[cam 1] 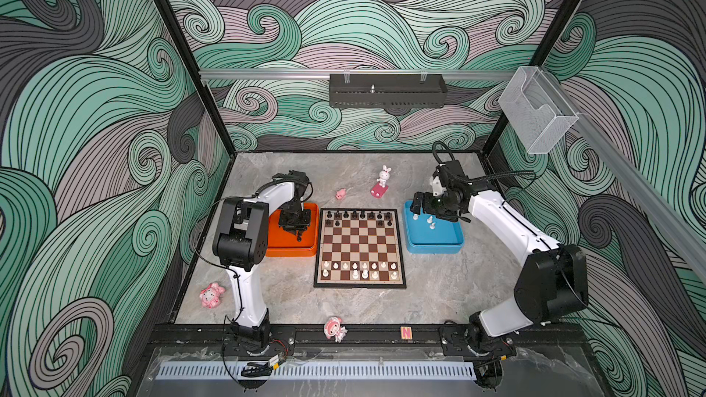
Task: Set up the chess pieces on the board
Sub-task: 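Lower the left gripper into the orange tray and grasp a black pawn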
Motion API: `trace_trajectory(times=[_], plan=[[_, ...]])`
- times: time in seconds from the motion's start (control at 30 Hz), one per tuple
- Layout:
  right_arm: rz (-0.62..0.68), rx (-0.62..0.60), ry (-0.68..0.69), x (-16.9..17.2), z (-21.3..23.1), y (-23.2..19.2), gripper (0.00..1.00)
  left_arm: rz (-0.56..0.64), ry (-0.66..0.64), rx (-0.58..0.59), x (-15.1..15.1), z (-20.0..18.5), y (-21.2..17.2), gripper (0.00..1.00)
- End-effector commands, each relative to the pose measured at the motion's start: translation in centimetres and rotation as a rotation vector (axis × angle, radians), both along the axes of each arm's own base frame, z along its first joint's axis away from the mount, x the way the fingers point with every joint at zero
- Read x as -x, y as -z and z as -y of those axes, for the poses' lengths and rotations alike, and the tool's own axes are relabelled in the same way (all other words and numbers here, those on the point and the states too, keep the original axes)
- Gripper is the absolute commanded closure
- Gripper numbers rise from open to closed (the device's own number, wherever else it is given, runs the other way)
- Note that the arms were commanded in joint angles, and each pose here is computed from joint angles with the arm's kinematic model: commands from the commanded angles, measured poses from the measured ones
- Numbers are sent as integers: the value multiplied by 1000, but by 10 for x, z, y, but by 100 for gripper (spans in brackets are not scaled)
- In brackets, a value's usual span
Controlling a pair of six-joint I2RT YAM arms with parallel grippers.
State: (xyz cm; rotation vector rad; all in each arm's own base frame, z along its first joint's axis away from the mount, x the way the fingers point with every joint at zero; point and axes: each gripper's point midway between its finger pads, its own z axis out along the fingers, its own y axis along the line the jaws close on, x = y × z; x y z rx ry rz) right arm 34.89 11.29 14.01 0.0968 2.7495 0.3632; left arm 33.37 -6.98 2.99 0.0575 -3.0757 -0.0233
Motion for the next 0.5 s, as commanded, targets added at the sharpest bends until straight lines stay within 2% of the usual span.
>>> trace_trajectory(times=[0.0, 0.47], plan=[[-6, -5, -7, 0, 0, 2, 1, 31, 10, -21, -11, 1, -8, 76], [-7, -6, -6, 2, 1, 3, 1, 37, 5, -32, -17, 0, -7, 75]])
